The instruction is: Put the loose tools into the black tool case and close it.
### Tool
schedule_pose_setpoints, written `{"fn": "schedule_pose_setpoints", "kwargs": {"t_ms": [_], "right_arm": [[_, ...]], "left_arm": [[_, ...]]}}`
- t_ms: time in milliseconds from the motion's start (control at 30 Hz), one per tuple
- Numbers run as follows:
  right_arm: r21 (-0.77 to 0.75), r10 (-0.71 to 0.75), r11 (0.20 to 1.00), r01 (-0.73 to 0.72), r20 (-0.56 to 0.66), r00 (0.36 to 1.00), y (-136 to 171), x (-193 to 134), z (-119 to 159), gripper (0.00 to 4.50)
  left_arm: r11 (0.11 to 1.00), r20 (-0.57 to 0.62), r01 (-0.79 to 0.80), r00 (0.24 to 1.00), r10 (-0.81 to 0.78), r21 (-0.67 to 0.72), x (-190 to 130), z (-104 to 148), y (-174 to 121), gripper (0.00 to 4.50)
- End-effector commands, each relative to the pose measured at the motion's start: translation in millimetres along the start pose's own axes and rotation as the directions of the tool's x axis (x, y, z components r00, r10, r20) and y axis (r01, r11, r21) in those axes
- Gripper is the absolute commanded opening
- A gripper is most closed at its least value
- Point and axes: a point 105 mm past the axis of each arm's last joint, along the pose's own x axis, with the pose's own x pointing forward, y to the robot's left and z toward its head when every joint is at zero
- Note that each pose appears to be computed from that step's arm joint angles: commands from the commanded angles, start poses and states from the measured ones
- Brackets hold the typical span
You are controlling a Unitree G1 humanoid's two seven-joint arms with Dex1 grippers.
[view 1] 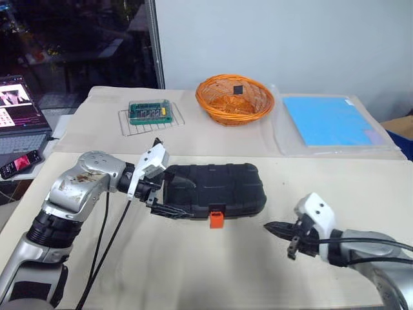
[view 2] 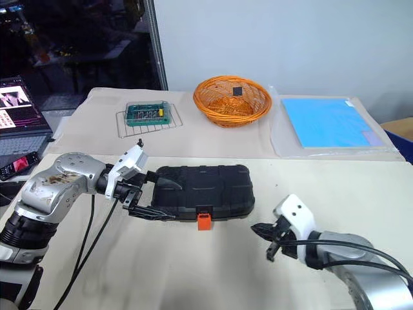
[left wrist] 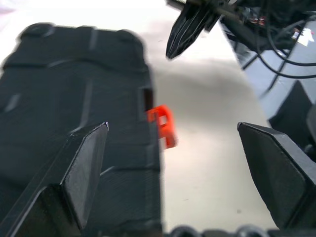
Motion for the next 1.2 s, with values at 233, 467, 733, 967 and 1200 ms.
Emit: {"fn": "schedule_pose_setpoints", "kwargs": {"t_ms": [233,467,733,967,1200], "right_arm": [[-0.058,-0.192,0.979,0.194,0.034,0.981,-60,55,24,0.04],[-0.084,-0.3,0.946,0.313,0.138,0.944,-105,73,57,0.04],[-0.027,-0.205,0.977,0.21,0.131,0.97,-78,43,42,0.79],[0.066,-0.135,0.99,0.124,0.192,0.972,-27,50,48,3.15],[0.122,-0.202,0.976,0.18,0.206,0.957,-23,78,55,3.15]], "left_arm": [[0.999,-0.01,0.0,1.0,0.0,0.04,-5,1,-7,4.5],[0.989,0.006,-0.146,0.989,0.146,0.037,5,-2,16,4.5],[0.99,-0.124,-0.133,0.984,0.128,-0.038,21,-32,17,4.5],[0.987,-0.199,-0.115,0.976,0.091,-0.113,28,-55,15,4.5],[0.989,-0.202,-0.11,0.976,0.087,-0.101,25,-54,14,4.5]]}}
